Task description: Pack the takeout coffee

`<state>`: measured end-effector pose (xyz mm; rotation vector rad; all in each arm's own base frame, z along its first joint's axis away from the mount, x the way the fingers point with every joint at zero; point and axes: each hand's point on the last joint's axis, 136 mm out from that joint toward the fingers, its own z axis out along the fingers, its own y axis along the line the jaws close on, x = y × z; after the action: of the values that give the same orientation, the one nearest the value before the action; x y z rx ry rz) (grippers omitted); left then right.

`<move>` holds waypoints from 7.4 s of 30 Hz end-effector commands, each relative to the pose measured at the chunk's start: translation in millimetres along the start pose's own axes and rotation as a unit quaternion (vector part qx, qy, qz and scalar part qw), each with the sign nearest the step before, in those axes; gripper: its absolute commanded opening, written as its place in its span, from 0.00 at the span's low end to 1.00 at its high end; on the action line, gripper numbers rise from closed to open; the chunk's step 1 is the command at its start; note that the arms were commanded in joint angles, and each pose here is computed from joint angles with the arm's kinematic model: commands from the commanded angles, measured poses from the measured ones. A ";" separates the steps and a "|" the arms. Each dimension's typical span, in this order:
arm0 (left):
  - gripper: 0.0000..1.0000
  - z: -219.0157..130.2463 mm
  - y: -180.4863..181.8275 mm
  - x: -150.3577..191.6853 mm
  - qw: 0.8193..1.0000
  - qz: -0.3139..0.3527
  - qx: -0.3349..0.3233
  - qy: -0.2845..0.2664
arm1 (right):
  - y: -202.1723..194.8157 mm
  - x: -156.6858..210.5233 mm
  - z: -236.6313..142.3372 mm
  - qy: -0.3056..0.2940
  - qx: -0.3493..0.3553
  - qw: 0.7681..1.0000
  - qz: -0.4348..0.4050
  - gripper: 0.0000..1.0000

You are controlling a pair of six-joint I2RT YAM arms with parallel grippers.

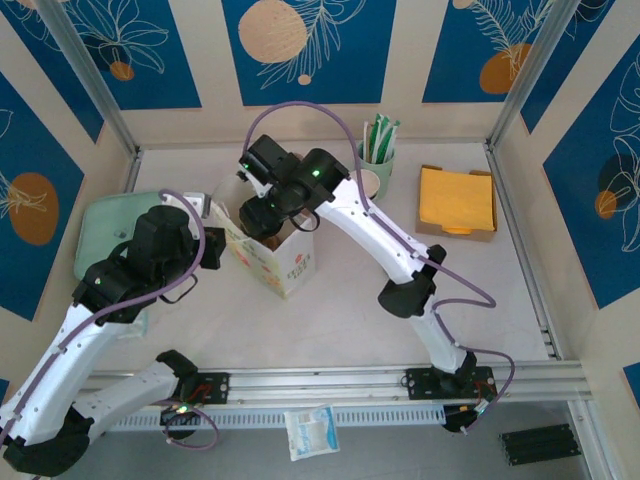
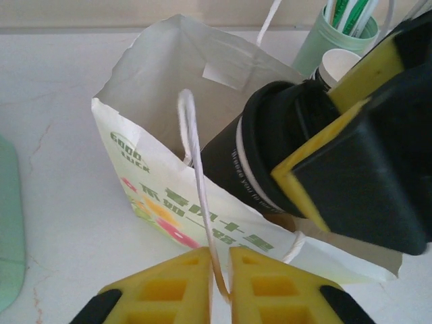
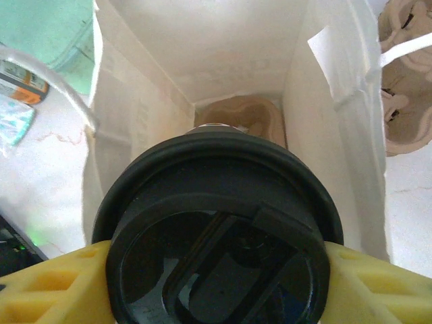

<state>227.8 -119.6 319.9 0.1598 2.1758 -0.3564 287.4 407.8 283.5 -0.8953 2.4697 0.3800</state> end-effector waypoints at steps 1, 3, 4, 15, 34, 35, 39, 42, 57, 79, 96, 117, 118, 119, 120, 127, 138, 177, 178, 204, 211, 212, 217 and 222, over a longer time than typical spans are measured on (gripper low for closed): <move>0.12 -3.1 -8.0 -7.5 1.000 0.001 0.021 -0.012 | 2.8 8.0 6.1 0.017 0.010 1.000 -0.025 0.57; 0.09 -4.3 -10.1 -9.1 1.000 0.001 0.027 -0.014 | 1.4 13.3 10.6 0.030 0.015 0.999 -0.029 0.57; 0.08 -5.1 -11.5 -10.0 0.999 0.002 0.031 -0.014 | 1.1 16.3 12.2 0.037 0.018 0.999 -0.033 0.57; 0.00 -7.5 -30.2 -14.3 0.997 0.002 0.079 -0.009 | -10.6 49.9 7.5 0.105 0.042 0.992 -0.048 0.57; 0.00 -14.8 -53.7 -15.8 0.988 -0.021 0.151 -0.014 | -22.9 72.2 -22.7 0.132 0.056 0.989 -0.041 0.57; 0.00 -14.1 -54.1 -15.3 0.988 -0.022 0.152 -0.013 | -22.3 72.2 -20.2 0.133 0.056 0.989 -0.041 0.57; 0.00 -11.1 -55.3 -12.5 0.987 -0.023 0.156 -0.008 | -20.1 70.8 -11.3 0.138 0.054 0.988 -0.040 0.57; 0.00 -10.4 -55.6 -11.6 0.987 -0.023 0.157 -0.007 | -18.7 69.9 -3.8 0.141 0.052 0.988 -0.037 0.57; 0.00 -9.7 -51.9 -4.7 0.988 -0.023 0.152 -0.005 | -23.9 78.4 31.5 0.180 0.065 0.981 -0.032 0.56; 0.00 -8.3 -44.2 -2.4 0.991 -0.024 0.131 -0.003 | -40.1 86.6 28.9 0.193 0.082 0.975 -0.077 0.53; 0.00 -7.5 -43.3 -1.8 0.991 -0.022 0.128 -0.002 | -35.1 93.8 44.1 0.207 0.069 0.973 -0.071 0.53; 0.00 -7.5 -42.5 -2.1 0.992 -0.021 0.126 -0.003 | -35.6 101.3 48.2 0.222 0.064 0.971 -0.069 0.53; 0.00 -7.5 -42.3 -2.3 0.992 -0.021 0.125 -0.004 | -35.7 101.6 47.5 0.223 0.064 0.970 -0.070 0.53; 0.00 -7.6 -42.0 -2.3 0.992 -0.021 0.125 -0.004 | -35.7 102.0 46.3 0.224 0.064 0.970 -0.070 0.53; 0.00 -7.5 -42.2 -2.0 0.992 -0.021 0.125 -0.003 | -35.8 102.1 45.0 0.224 0.064 0.970 -0.071 0.53; 0.00 -5.8 -42.0 -0.5 0.992 -0.022 0.124 -0.001 | -38.2 106.2 35.9 0.235 0.068 0.967 -0.071 0.53; 0.00 -4.6 -42.0 -0.3 0.992 -0.022 0.124 0.000 | -40.9 117.1 39.7 0.258 0.071 0.961 -0.072 0.54; 0.00 -4.8 -42.5 -1.1 0.992 -0.021 0.125 -0.001 | -43.5 128.4 62.8 0.291 0.068 0.952 -0.060 0.53; 0.00 -4.8 -42.5 -1.1 0.992 -0.021 0.125 -0.001 | -43.1 128.5 62.7 0.291 0.069 0.952 -0.060 0.53; 0.00 -2.1 -43.1 0.8 0.992 -0.022 0.126 0.002 | -44.3 102.3 67.0 0.233 0.086 0.967 -0.057 0.53; 0.00 -2.3 -43.5 0.4 0.992 -0.022 0.127 0.002 | -49.2 104.8 73.4 0.238 0.097 0.965 -0.058 0.53; 0.00 -2.2 -43.5 0.6 0.992 -0.022 0.127 0.002 | -49.2 105.1 74.1 0.238 0.098 0.965 -0.058 0.53; 0.00 -2.0 -43.1 1.0 0.992 -0.022 0.126 0.003 | -50.5 107.0 79.6 0.239 0.102 0.964 -0.056 0.53; 0.00 -2.1 -43.1 1.0 0.992 -0.022 0.126 0.002 | -51.7 108.6 82.4 0.241 0.103 0.963 -0.055 0.53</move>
<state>214.3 -160.6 329.8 0.2613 2.1375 -0.6589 275.5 347.4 162.5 -1.1469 2.7819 -0.1284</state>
